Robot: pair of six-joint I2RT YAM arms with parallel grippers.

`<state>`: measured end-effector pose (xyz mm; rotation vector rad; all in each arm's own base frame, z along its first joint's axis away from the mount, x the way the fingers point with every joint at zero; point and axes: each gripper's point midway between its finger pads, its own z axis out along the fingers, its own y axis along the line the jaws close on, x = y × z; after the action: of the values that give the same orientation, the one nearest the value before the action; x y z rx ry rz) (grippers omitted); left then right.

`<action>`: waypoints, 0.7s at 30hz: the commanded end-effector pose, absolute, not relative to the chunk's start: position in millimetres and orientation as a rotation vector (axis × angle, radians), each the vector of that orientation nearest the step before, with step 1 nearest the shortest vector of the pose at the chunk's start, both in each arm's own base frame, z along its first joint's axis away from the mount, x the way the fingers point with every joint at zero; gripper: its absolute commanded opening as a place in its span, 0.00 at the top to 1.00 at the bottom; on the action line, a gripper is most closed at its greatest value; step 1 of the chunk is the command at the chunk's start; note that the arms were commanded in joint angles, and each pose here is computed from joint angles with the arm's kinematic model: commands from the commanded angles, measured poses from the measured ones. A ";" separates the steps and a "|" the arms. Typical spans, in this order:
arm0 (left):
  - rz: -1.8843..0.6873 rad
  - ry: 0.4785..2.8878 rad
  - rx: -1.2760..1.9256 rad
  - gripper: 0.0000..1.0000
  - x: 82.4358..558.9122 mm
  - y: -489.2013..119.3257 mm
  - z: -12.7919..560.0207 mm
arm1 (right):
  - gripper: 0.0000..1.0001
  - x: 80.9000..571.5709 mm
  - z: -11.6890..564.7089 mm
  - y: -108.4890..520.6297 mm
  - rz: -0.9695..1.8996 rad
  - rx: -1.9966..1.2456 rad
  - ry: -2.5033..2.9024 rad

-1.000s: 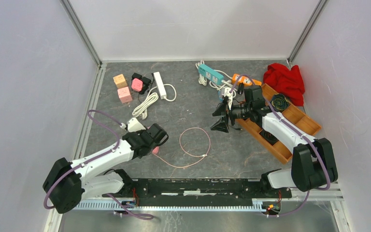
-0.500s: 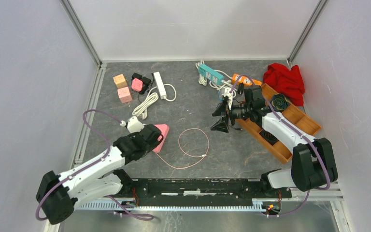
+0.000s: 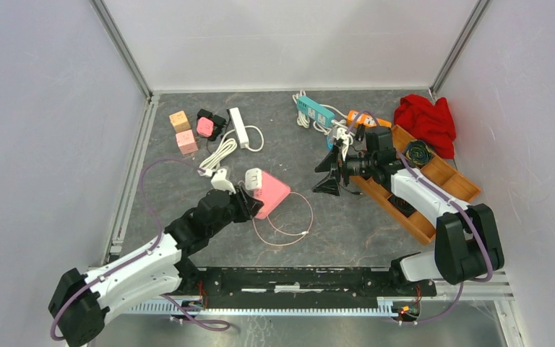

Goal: Pull the plug off the socket
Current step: Remove the plug from the socket.

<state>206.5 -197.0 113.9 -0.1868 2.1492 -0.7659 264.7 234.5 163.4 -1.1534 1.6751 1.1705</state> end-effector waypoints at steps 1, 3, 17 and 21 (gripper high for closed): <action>-0.943 1.869 0.013 0.98 228.0 -235.0 173.7 | 0.14 267.3 172.6 239.6 1.211 -1.105 1.638; -0.965 1.844 0.056 0.98 229.7 -243.1 173.8 | 0.13 266.0 172.0 240.9 1.238 -1.087 1.648; -0.901 1.709 0.681 0.98 214.1 -277.6 159.3 | 0.13 260.7 164.0 247.7 1.431 -0.987 1.749; -0.857 1.678 0.788 0.98 215.0 -280.7 154.6 | 0.13 258.1 155.3 251.1 1.478 -0.975 1.784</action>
<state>202.5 -260.9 107.8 0.6124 1.9357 -0.8699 262.5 246.1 154.1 -0.9800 1.7836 1.4070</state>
